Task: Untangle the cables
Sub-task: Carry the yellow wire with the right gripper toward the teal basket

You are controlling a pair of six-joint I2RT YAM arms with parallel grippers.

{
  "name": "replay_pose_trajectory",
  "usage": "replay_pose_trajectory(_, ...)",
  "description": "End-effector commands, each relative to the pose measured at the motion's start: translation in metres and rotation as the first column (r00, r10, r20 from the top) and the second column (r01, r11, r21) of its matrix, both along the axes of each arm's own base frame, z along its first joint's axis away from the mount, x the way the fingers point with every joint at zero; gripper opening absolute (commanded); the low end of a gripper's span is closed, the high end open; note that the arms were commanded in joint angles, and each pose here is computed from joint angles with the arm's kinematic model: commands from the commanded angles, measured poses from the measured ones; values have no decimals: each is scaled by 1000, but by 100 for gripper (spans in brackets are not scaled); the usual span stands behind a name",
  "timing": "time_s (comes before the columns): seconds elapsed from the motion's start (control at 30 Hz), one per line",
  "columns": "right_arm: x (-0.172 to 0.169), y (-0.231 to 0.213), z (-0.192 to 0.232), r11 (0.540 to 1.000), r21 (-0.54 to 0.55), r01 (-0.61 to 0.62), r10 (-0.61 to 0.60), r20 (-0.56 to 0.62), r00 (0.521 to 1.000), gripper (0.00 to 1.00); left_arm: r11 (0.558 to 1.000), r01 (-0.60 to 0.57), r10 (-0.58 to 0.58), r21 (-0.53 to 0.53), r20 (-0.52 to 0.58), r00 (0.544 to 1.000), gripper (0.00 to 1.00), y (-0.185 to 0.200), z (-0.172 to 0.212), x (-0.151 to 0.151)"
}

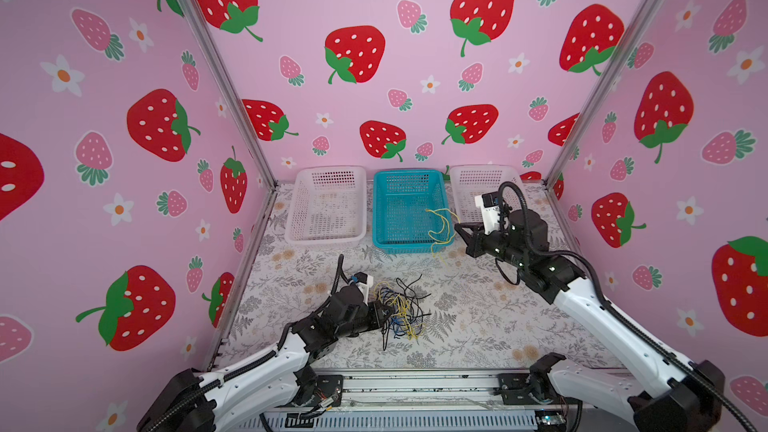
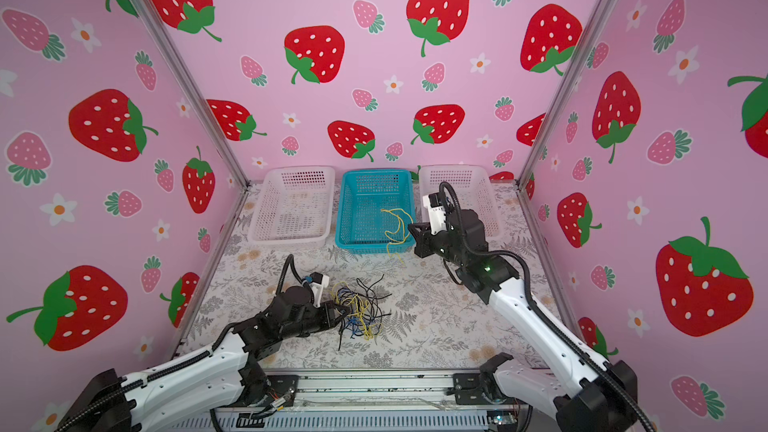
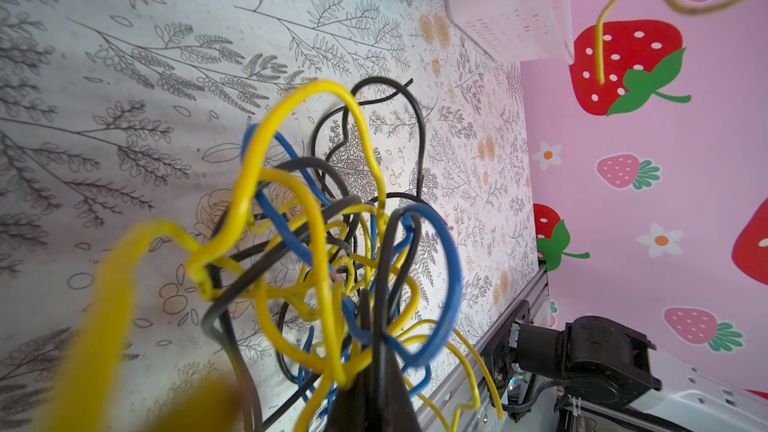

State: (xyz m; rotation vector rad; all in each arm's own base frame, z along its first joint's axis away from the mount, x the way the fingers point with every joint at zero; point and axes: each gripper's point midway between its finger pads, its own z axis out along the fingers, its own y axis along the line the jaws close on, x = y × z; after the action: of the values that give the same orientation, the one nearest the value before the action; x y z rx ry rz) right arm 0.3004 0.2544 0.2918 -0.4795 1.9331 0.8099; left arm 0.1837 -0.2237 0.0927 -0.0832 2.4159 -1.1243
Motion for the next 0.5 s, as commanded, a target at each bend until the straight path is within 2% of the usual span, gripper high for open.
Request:
replay_pose_trajectory(0.0, 23, 12, 27, 999, 46, 11, -15, 72, 997, 0, 999, 5, -5, -36, 24, 1000, 0, -3, 7, 1)
replay_pose_trajectory(0.33, 71, 32, 6, 998, 7, 63, -64, 86, 994, 0, 999, -10, 11, -50, 13, 1000, 0, 3, 2, -7)
replay_pose_trajectory(0.47, 89, 39, -13, 996, -29, 90, -88, 57, 994, 0, 999, -11, 12, -50, 16, 1000, 0, 4, 2, -8)
